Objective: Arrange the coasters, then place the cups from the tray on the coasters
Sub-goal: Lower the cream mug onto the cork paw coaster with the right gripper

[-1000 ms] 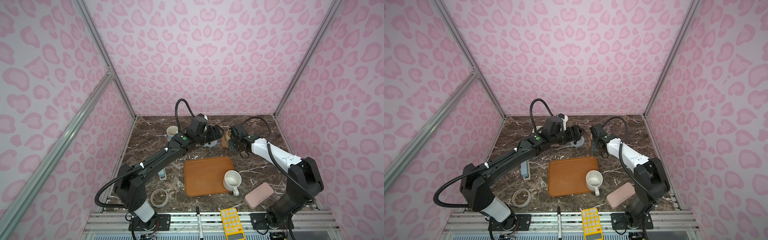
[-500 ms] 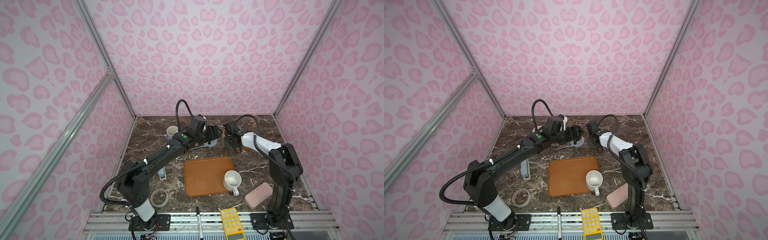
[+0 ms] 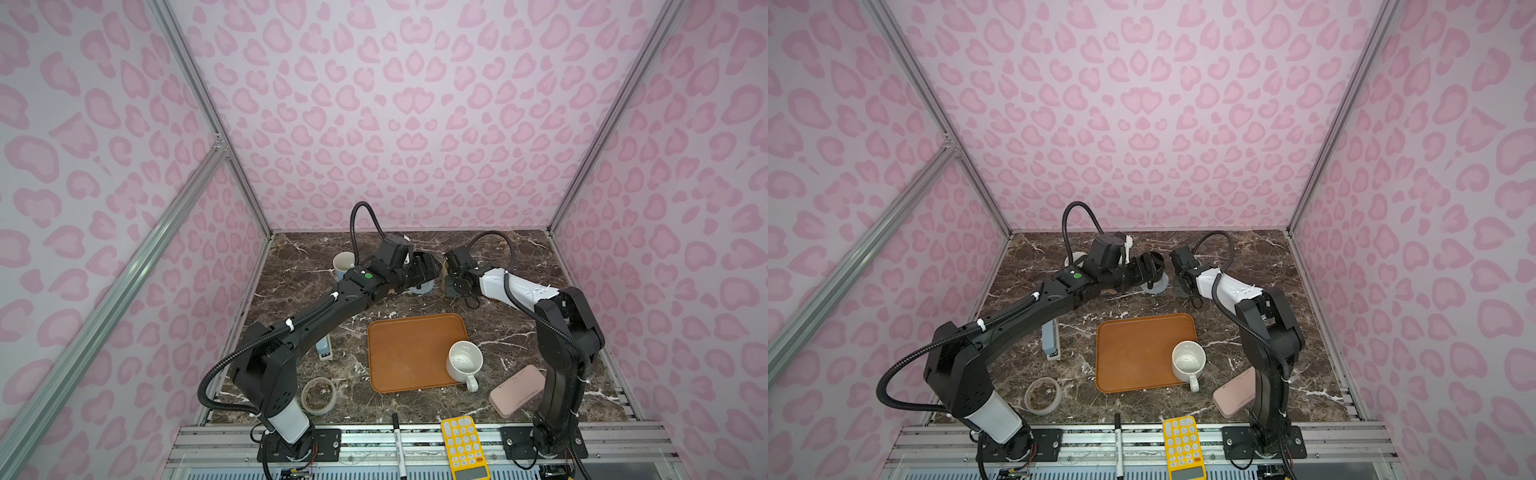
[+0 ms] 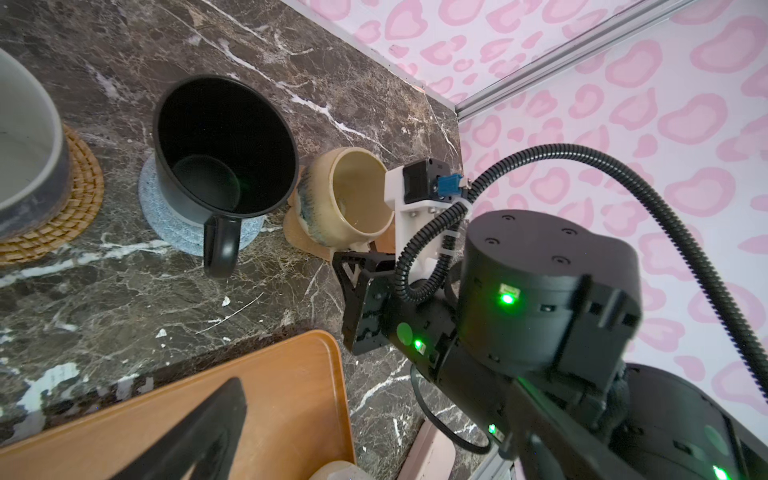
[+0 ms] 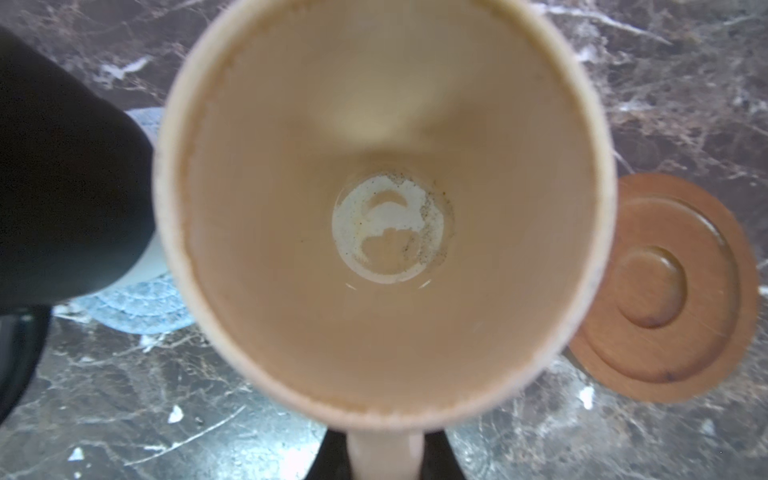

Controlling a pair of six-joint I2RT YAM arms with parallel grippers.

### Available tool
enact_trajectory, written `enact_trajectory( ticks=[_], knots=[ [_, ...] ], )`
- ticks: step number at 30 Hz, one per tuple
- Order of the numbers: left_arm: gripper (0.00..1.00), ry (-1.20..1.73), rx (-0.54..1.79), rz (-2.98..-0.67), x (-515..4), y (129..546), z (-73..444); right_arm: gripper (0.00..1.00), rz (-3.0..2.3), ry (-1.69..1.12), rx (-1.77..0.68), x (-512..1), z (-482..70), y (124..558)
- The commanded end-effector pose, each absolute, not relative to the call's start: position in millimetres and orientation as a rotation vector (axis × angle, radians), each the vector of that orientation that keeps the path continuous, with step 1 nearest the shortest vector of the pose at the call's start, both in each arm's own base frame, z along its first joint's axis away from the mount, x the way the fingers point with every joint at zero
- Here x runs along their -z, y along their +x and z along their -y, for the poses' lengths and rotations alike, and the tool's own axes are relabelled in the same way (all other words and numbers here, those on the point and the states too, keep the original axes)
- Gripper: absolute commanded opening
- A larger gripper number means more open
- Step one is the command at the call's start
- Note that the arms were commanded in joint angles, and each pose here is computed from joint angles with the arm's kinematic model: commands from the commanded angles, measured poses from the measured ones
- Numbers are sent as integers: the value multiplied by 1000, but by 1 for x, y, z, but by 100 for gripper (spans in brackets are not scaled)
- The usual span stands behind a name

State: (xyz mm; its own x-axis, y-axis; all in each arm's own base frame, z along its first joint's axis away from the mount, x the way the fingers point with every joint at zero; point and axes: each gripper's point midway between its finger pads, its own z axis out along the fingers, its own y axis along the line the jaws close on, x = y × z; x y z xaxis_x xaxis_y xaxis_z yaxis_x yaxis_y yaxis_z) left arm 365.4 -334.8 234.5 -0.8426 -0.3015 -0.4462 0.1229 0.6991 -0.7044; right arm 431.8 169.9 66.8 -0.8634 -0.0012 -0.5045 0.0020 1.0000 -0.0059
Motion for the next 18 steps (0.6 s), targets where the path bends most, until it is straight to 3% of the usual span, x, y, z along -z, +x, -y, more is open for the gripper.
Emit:
enact_trajectory(
  ticks=[1, 18],
  knots=[
    [100, -149, 1028, -2330, -242, 366, 330, 0, -2613, -2, 7, -67, -172, 435],
    [100, -138, 1020, -2335, -234, 357, 323, 0, -2559, -14, 7, -97, -171, 440]
  ],
)
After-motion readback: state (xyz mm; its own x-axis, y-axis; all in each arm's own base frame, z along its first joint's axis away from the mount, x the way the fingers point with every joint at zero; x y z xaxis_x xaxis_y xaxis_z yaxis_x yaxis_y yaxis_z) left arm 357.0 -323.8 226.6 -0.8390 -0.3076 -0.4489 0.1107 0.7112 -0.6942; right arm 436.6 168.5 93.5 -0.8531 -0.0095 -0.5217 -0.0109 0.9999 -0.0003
